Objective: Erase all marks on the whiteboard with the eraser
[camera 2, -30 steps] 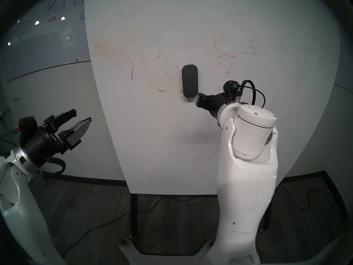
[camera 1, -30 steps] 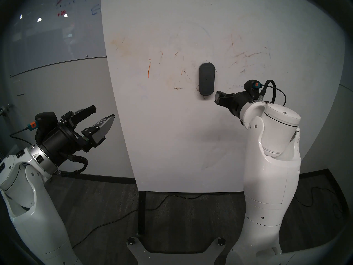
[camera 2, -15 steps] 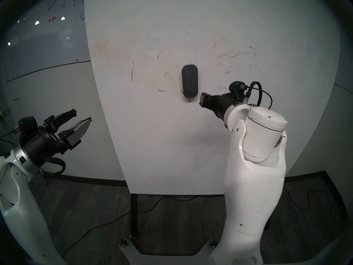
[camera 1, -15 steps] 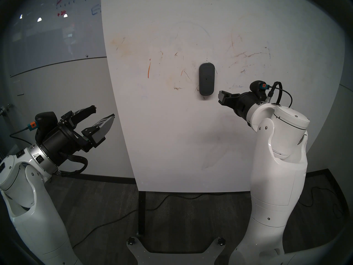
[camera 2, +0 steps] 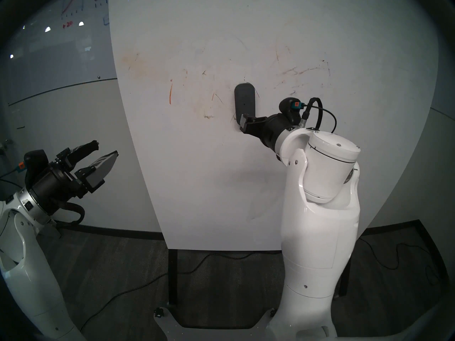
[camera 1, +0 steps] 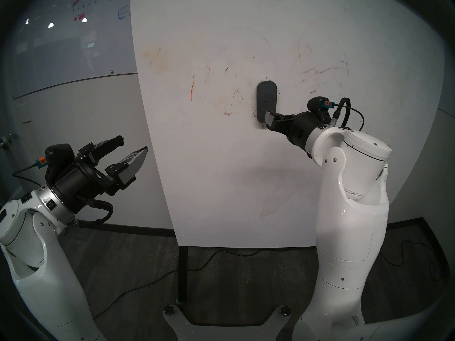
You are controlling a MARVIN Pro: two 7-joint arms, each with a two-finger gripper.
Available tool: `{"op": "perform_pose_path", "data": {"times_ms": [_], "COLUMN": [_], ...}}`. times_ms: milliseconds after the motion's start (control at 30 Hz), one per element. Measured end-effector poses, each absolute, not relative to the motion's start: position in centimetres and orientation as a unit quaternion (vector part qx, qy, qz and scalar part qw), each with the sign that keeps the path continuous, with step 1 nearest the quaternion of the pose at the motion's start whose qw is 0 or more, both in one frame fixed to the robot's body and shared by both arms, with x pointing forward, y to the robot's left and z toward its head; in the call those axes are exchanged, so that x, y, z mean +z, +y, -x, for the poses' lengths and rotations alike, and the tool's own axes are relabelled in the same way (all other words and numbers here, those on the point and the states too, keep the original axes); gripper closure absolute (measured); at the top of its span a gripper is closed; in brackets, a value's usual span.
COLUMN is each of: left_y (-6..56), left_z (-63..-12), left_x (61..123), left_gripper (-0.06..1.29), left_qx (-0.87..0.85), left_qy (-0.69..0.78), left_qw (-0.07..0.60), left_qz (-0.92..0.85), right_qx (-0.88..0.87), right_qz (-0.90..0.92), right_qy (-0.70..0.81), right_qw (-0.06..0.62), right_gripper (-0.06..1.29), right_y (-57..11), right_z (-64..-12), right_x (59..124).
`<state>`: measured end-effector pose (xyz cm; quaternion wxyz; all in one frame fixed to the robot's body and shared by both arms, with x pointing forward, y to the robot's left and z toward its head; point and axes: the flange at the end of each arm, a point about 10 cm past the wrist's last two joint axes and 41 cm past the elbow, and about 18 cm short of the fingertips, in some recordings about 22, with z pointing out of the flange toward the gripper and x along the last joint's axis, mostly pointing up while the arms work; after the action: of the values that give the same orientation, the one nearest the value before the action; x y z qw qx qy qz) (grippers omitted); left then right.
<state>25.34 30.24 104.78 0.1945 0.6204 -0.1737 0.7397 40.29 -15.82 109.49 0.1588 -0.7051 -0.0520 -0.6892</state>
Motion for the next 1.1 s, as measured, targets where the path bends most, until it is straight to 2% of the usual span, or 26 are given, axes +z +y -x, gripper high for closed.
{"op": "perform_pose_path", "data": {"times_ms": [433,1100], "left_y": [30.2,30.2], "left_z": [-25.3,-25.3], "left_x": [104.8,104.8], "left_gripper": [-0.02,-0.02], "left_qx": [0.740,0.740], "left_qy": [-0.174,-0.174], "left_qw": [0.194,0.194], "left_qz": [-0.620,-0.620], "right_qx": [-0.672,-0.693], "right_qz": [0.718,0.710], "right_qy": [-0.068,-0.071], "right_qw": [0.168,0.103], "right_gripper": [0.03,0.03], "right_y": [-12.6,-9.5], "right_z": [-42.3,-44.6], "right_x": [109.1,109.1]}}
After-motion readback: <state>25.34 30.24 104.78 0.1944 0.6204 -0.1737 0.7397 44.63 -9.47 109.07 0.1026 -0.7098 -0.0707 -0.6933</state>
